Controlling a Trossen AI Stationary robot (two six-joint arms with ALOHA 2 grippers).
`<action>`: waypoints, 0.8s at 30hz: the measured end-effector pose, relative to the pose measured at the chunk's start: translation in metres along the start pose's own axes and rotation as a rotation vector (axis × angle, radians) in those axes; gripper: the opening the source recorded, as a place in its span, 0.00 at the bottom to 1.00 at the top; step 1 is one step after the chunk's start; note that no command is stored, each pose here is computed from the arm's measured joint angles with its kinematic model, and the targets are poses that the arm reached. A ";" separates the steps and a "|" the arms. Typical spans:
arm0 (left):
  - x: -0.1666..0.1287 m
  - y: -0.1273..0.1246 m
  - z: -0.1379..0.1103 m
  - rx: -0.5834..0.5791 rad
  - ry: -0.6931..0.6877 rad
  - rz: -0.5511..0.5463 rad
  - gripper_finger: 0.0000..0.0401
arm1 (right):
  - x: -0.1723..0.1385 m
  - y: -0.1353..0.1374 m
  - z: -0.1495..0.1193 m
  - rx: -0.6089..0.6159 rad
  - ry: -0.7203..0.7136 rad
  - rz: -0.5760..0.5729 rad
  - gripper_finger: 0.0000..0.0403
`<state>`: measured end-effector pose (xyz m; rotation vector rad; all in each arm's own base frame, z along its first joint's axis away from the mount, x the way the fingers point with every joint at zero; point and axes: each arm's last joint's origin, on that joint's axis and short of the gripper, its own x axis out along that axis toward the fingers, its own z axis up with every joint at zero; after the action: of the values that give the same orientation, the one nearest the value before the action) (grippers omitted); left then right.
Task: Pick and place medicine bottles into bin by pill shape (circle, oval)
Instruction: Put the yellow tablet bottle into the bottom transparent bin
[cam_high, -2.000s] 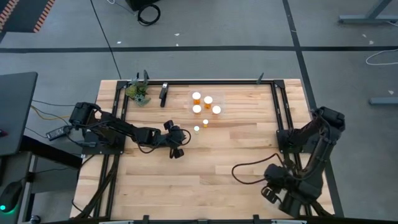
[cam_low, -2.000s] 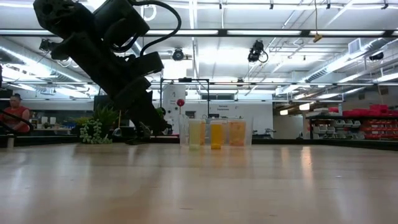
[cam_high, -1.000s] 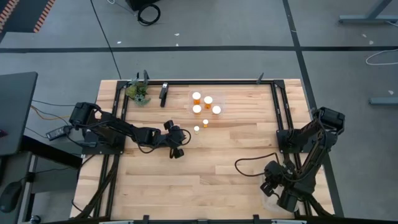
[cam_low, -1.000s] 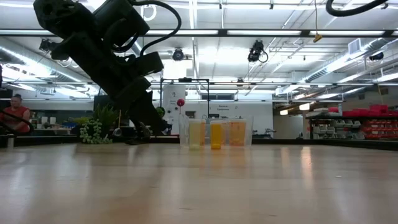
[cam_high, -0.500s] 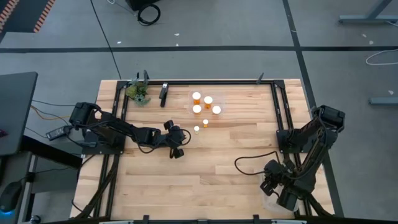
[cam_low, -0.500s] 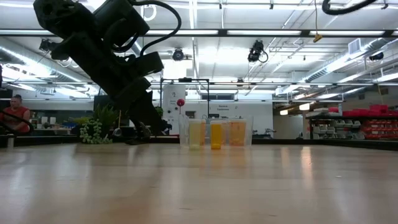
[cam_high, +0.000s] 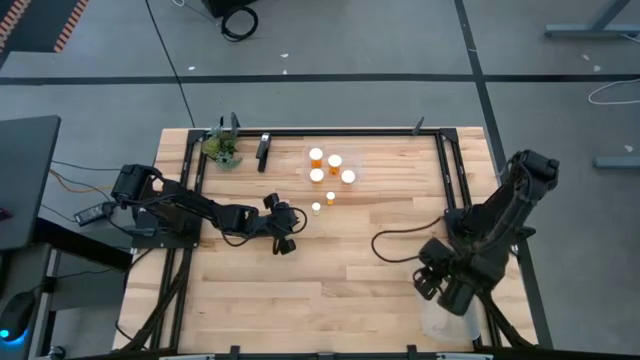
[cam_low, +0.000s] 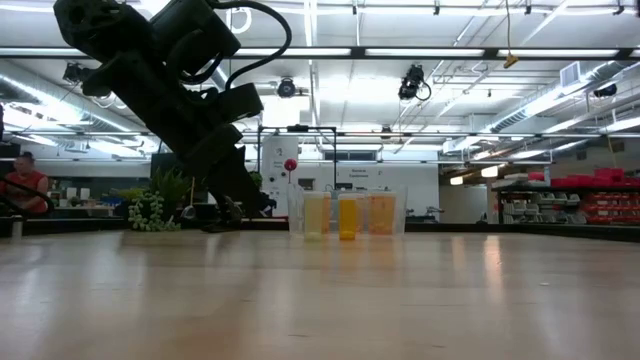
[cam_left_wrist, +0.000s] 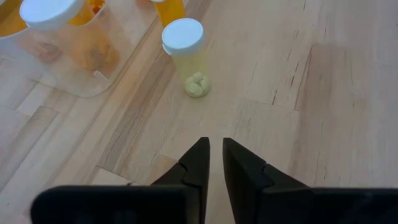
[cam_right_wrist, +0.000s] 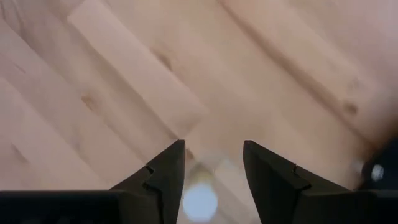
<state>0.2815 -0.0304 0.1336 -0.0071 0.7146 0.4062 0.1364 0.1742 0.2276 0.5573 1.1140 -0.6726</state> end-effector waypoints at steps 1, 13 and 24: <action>0.000 0.000 0.000 0.000 0.000 0.000 0.14 | 0.000 0.000 0.005 -0.011 -0.010 0.001 0.42; 0.000 0.000 0.000 0.022 0.000 -0.001 0.12 | 0.021 0.016 0.068 -0.183 -0.057 0.068 0.42; 0.000 -0.002 0.010 -0.020 -0.089 -0.022 0.32 | 0.039 0.022 0.133 -0.394 -0.205 0.145 0.42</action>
<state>0.2882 -0.0306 0.1406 -0.0154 0.6220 0.3900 0.2462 0.0877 0.2384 0.2221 0.9697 -0.3603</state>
